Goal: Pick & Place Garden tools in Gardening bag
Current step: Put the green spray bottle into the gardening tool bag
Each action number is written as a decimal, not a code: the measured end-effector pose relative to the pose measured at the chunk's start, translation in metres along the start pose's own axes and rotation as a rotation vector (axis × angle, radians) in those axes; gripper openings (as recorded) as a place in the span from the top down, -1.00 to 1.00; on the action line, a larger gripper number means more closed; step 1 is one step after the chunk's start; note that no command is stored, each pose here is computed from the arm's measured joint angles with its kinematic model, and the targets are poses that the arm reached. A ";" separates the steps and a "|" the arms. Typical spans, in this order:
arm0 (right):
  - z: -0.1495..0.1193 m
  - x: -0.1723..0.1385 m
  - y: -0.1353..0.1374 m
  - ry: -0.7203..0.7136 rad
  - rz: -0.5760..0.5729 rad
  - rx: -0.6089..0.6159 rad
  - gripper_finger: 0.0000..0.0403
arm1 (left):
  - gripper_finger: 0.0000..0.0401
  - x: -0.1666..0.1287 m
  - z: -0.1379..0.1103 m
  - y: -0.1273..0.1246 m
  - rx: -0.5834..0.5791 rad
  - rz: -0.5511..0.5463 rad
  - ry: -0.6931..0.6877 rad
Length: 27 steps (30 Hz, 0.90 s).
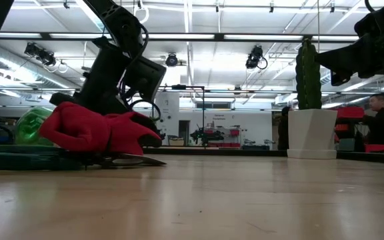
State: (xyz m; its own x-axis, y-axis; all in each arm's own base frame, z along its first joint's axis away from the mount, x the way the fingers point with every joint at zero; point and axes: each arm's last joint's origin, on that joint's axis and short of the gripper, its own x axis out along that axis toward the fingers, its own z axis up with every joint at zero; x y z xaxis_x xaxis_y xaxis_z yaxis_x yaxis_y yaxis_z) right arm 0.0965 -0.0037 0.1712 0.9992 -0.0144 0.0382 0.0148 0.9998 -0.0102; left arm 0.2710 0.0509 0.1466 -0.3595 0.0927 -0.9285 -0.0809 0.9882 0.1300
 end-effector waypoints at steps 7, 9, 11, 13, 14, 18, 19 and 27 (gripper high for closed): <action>0.000 0.000 0.000 0.000 0.000 0.000 0.89 | 0.14 -0.023 -0.007 0.003 -0.011 0.002 -0.072; 0.000 0.000 0.000 0.000 0.000 0.000 0.89 | 0.14 -0.032 -0.008 0.005 -0.017 0.004 -0.104; 0.000 0.000 0.000 0.000 0.000 0.000 0.89 | 0.14 -0.041 -0.009 0.006 -0.020 0.005 -0.129; 0.000 0.000 0.000 0.000 0.000 0.000 0.89 | 0.14 -0.051 -0.010 0.007 -0.026 0.006 -0.166; 0.000 0.000 0.000 0.000 0.000 0.000 0.89 | 0.15 -0.056 -0.010 0.008 -0.029 0.007 -0.187; 0.000 0.000 0.000 0.000 0.000 0.000 0.89 | 0.15 -0.077 -0.008 0.011 -0.040 0.010 -0.265; 0.000 0.000 0.000 0.000 0.000 0.000 0.89 | 0.15 -0.082 -0.007 0.012 -0.043 0.010 -0.284; 0.000 0.000 0.000 0.000 0.000 0.000 0.89 | 0.15 -0.123 0.000 0.019 -0.037 0.026 -0.468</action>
State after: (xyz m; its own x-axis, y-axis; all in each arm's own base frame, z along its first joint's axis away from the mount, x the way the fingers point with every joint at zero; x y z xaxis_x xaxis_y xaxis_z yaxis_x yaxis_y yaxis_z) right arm 0.0965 -0.0037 0.1711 0.9992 -0.0141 0.0380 0.0145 0.9998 -0.0099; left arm 0.3141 0.0584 0.2633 0.0951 0.1704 -0.9808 -0.1132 0.9807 0.1594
